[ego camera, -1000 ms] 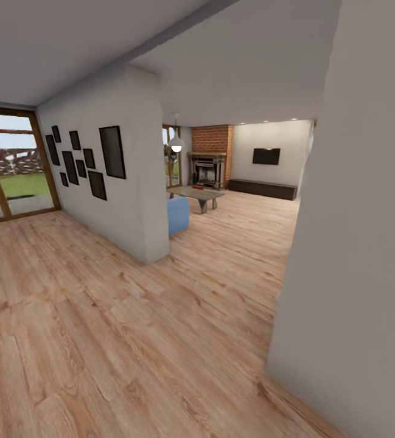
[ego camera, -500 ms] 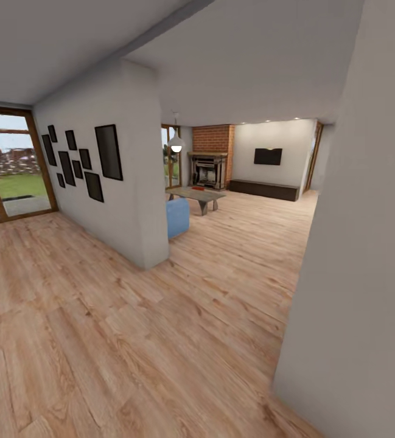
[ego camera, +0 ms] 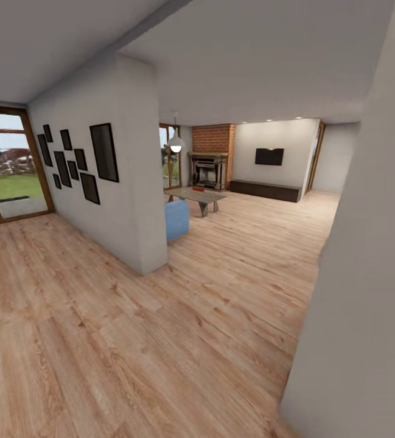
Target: Move the two storage containers from the living room to the garage. In the garage, place one container on the floor and stack the other container on top of it (either order is fine).
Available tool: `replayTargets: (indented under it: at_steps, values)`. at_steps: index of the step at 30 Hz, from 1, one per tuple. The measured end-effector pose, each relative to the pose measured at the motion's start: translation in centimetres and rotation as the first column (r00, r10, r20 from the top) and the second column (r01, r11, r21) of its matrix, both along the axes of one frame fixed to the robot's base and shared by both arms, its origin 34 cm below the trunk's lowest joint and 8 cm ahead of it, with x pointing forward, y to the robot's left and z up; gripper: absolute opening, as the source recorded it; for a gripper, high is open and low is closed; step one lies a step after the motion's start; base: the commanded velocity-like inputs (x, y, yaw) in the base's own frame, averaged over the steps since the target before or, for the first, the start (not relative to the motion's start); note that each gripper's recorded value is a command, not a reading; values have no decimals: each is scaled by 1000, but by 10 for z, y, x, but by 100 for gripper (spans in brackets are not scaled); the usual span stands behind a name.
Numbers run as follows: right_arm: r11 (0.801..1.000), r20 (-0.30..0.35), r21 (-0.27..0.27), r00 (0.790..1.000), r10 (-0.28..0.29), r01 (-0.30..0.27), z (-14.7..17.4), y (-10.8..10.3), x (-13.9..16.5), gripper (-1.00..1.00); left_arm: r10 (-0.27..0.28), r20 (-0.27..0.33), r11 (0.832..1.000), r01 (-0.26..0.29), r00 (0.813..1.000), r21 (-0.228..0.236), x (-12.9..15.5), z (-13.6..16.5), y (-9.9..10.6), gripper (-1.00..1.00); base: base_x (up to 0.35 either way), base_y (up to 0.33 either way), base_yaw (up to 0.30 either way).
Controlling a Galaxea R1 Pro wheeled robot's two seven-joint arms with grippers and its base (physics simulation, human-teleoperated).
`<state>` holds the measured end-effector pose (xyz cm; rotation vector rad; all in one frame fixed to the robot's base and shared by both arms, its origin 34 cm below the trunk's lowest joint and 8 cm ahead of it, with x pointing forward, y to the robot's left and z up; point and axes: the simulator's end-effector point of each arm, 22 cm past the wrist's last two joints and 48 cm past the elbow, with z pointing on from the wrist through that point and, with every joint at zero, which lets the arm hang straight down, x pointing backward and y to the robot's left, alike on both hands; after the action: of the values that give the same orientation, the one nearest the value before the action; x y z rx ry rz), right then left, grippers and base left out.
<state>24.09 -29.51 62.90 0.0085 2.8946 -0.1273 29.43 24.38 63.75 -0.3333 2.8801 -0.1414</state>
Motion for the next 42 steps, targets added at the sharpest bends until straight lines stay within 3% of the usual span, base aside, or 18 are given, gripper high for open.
replayTargets:
  at_steps: [42]
  values:
    - [1000,-4,2,1000,1,-1,0,2,-1,100,-1,1,1000,1,1000,-2,0,0,-2,100,329,0,0]
